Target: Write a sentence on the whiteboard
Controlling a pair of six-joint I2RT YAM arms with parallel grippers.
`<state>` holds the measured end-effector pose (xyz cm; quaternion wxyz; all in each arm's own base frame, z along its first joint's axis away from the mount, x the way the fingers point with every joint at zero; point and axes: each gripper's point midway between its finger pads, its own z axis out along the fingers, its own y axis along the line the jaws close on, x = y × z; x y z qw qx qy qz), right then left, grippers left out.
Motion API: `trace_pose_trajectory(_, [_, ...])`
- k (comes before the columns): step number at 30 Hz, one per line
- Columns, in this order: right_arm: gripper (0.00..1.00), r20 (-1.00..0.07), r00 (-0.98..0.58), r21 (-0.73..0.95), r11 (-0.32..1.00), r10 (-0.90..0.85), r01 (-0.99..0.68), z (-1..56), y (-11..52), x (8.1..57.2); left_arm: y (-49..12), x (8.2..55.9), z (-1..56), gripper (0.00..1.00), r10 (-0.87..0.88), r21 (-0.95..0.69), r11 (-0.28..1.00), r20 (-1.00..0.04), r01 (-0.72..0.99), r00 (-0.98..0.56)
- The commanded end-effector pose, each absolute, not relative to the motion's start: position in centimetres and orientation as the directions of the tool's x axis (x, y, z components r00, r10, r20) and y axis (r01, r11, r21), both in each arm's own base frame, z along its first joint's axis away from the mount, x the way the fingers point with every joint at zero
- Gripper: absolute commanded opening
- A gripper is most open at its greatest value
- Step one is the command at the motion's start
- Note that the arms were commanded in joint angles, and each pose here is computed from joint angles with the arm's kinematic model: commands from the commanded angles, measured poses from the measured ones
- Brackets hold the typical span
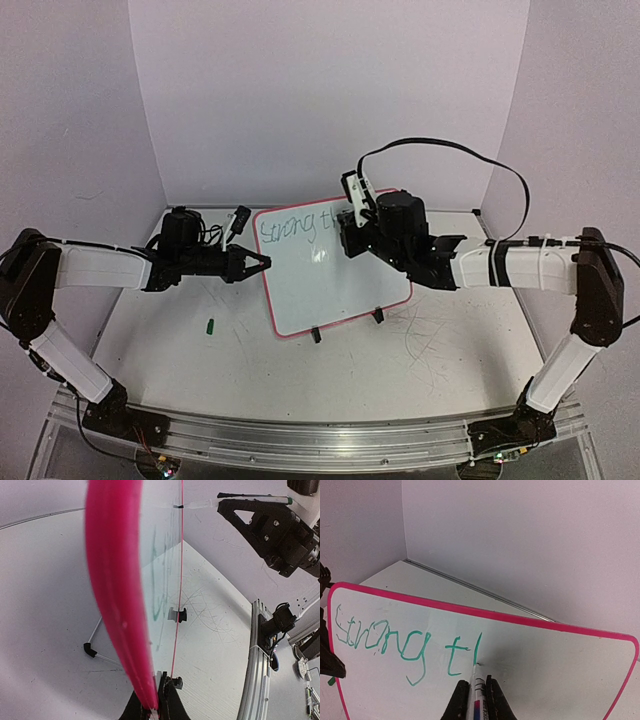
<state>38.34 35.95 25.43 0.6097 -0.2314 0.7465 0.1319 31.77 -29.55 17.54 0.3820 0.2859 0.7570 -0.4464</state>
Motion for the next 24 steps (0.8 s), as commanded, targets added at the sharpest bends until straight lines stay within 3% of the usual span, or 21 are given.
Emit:
trace_pose_trajectory(1, [0.0, -0.984, -0.108, -0.074, 0.877, -0.142, -0.474, 27.5, 36.1, 39.5, -28.3, 34.5, 17.2, 0.0, 0.126, -0.321, 0.555, -0.879, 0.767, -0.459])
trace_pose_trajectory(16, [0.0, -0.986, -0.108, -0.076, 0.911, -0.13, -0.405, 27.8, 34.7, 40.0, -28.3, 34.4, 17.2, 0.0, 0.126, -0.321, 0.556, -0.879, 0.767, -0.459])
trace_pose_trajectory(24, [0.0, -0.975, -0.145, -0.083, 0.888, -0.166, -0.453, 26.3, 34.9, 39.0, -28.4, 34.5, 17.2, 0.0, 0.127, -0.32, 0.555, -0.88, 0.768, -0.459])
